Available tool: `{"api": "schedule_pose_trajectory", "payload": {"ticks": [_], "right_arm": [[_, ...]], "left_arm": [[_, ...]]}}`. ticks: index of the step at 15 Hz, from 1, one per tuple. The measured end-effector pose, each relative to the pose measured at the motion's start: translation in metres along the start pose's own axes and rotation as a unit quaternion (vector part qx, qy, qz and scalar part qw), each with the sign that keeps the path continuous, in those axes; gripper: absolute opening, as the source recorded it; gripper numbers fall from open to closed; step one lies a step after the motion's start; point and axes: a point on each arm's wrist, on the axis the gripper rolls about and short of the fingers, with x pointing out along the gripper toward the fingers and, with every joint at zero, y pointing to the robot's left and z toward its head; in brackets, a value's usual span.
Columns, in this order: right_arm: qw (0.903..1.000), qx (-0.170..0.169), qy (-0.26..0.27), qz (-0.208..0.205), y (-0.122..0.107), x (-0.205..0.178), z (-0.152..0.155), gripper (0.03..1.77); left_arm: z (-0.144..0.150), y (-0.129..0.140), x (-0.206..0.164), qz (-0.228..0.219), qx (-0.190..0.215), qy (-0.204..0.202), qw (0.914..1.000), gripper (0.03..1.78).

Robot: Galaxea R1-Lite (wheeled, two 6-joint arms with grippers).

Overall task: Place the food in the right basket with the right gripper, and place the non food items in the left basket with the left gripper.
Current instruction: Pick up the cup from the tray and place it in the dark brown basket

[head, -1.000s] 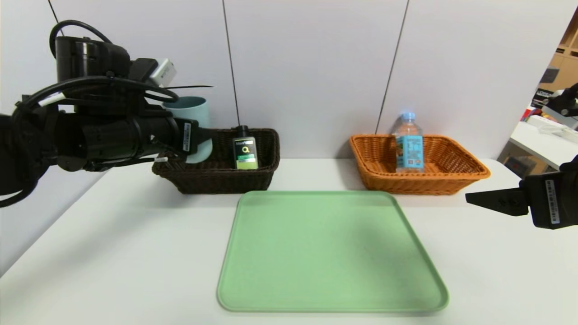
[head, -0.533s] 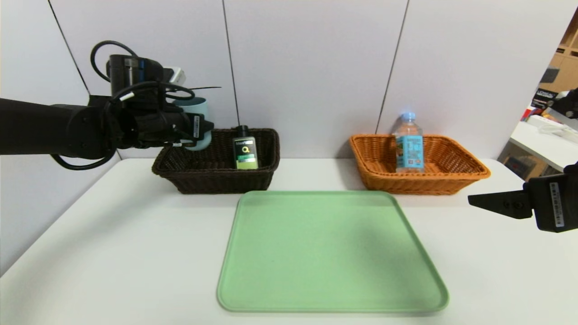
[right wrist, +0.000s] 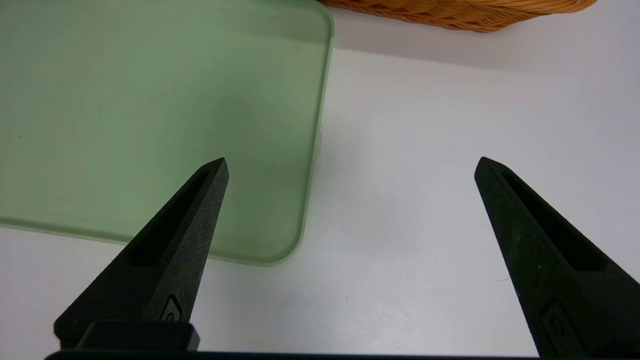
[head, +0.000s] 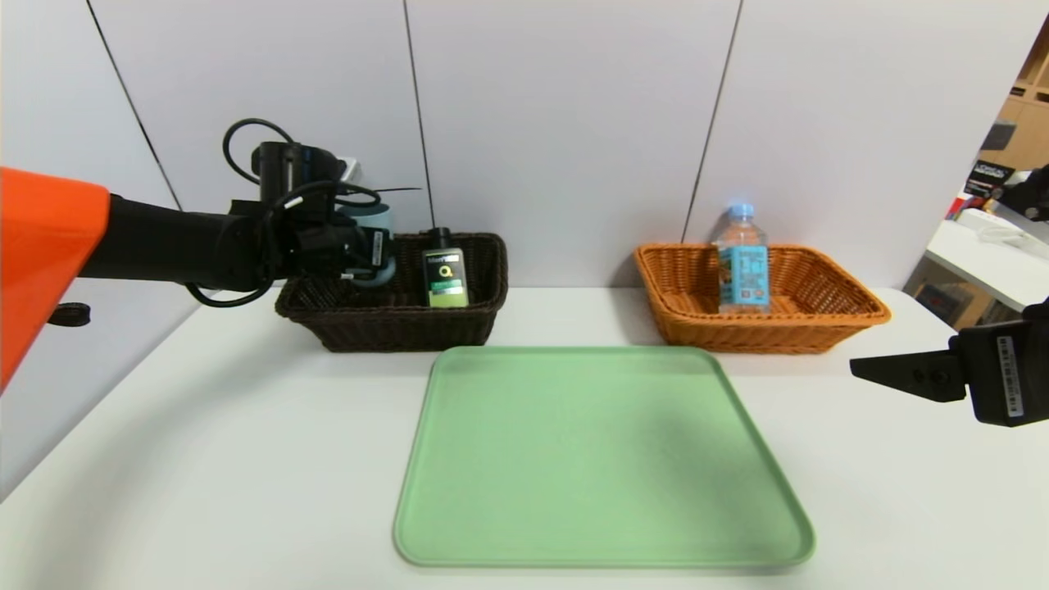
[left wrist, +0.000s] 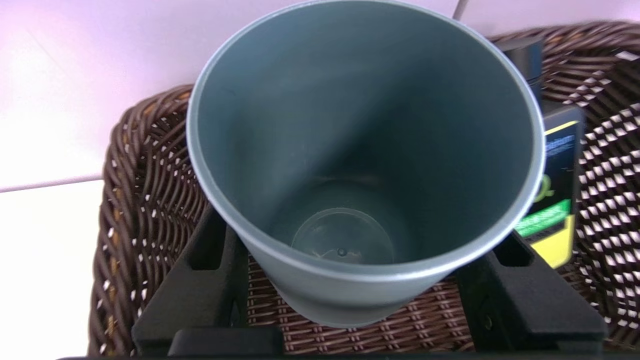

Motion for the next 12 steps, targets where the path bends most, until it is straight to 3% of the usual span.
{"api": "schedule_pose_trajectory", "payload": {"ticks": [12], "right_arm": [[1.0000, 0.001, 0.006, 0.001, 0.000, 0.004, 0.000, 1.70]], "left_arm": [[-0.012, 0.001, 0.020, 0.007, -0.002, 0.014, 0.9999, 1.12]]}}
